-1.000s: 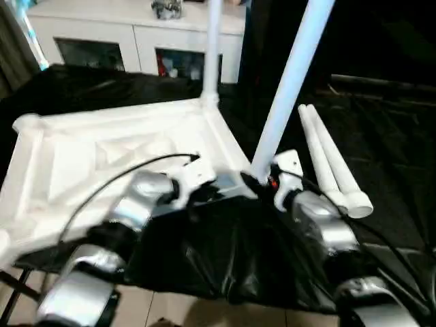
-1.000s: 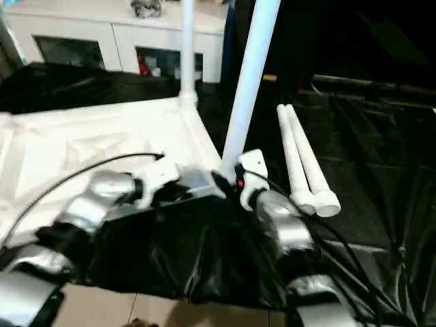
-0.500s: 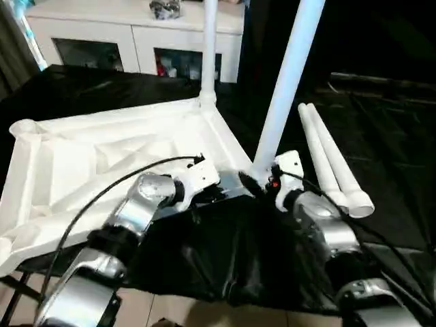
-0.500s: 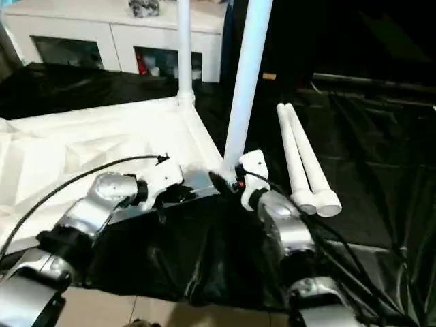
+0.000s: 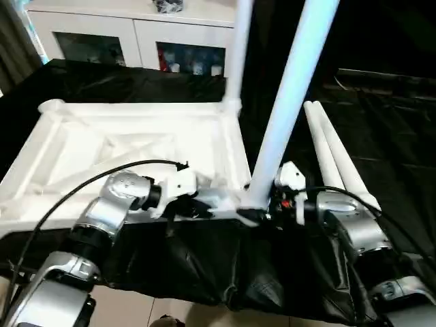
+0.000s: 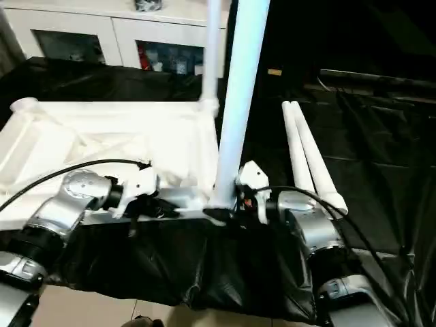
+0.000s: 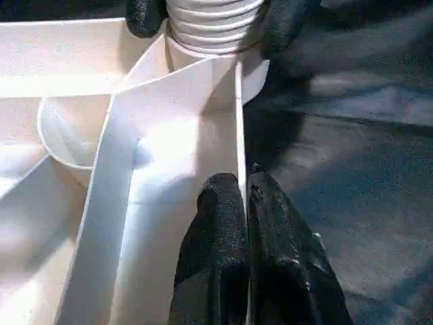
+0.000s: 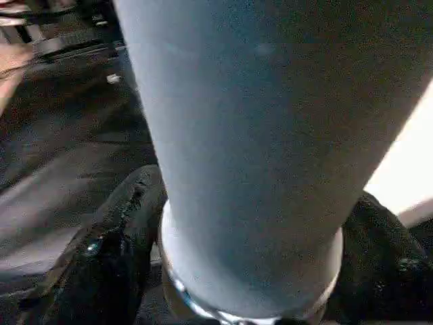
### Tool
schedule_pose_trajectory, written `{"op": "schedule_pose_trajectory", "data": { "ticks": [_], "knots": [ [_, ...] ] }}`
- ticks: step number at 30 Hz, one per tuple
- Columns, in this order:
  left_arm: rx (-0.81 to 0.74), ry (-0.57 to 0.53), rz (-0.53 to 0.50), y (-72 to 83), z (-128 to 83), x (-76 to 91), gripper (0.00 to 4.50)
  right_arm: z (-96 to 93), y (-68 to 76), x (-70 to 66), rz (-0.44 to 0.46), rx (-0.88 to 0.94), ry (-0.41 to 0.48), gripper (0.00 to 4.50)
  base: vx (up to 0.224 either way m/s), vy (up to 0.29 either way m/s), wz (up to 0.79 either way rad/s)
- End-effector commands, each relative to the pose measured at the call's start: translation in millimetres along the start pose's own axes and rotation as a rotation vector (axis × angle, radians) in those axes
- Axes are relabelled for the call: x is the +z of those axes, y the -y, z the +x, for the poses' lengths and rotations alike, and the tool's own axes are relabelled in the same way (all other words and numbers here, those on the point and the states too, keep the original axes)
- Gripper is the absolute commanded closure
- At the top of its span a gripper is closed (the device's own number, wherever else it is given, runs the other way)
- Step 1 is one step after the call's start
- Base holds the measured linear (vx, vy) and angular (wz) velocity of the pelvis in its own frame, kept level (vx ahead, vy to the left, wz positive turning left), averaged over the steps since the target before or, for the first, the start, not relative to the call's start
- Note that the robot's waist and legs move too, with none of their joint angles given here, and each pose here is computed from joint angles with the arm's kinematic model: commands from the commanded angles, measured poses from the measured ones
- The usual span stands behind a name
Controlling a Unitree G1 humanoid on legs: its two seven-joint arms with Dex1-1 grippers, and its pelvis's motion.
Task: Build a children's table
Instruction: Rotate leg to tighten
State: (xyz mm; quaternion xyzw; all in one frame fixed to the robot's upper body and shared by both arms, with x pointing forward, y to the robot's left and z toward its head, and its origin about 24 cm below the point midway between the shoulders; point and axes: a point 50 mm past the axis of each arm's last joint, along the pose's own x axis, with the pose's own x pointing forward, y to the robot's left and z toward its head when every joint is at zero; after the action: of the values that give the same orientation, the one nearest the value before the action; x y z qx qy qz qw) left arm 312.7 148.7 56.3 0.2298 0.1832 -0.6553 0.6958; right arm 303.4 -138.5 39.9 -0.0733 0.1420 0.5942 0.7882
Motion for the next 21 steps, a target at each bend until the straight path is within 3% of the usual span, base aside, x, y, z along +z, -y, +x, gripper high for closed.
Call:
{"op": "schedule_pose_trajectory", "data": {
  "ticks": [1,8,12,16,21],
  "knots": [
    [-0.067,-0.001,0.030,2.2,6,4.5,4.50,4.0,-1.3,7.4,-0.037,0.057,-0.019,1.32,0.000,0.000,0.00],
    [-0.062,-0.001,0.020,1.3,5,3.4,4.50,7.7,-2.6,7.0,-0.008,0.054,-0.002,1.70,0.000,0.000,0.00],
    [0.087,-0.006,-0.021,-7.7,16,6.0,4.50,16.3,3.9,5.5,0.079,-0.150,0.075,1.74,0.000,0.000,0.00],
    [0.188,0.009,-0.065,-13.8,28,11.5,4.50,25.6,11.2,0.8,0.131,-0.347,0.080,1.75,0.000,0.000,0.00],
    [0.281,0.041,-0.113,-10.8,67,29.8,4.50,58.7,10.9,-0.3,0.237,-0.620,0.122,1.76,0.000,0.000,0.00]
  ]
}}
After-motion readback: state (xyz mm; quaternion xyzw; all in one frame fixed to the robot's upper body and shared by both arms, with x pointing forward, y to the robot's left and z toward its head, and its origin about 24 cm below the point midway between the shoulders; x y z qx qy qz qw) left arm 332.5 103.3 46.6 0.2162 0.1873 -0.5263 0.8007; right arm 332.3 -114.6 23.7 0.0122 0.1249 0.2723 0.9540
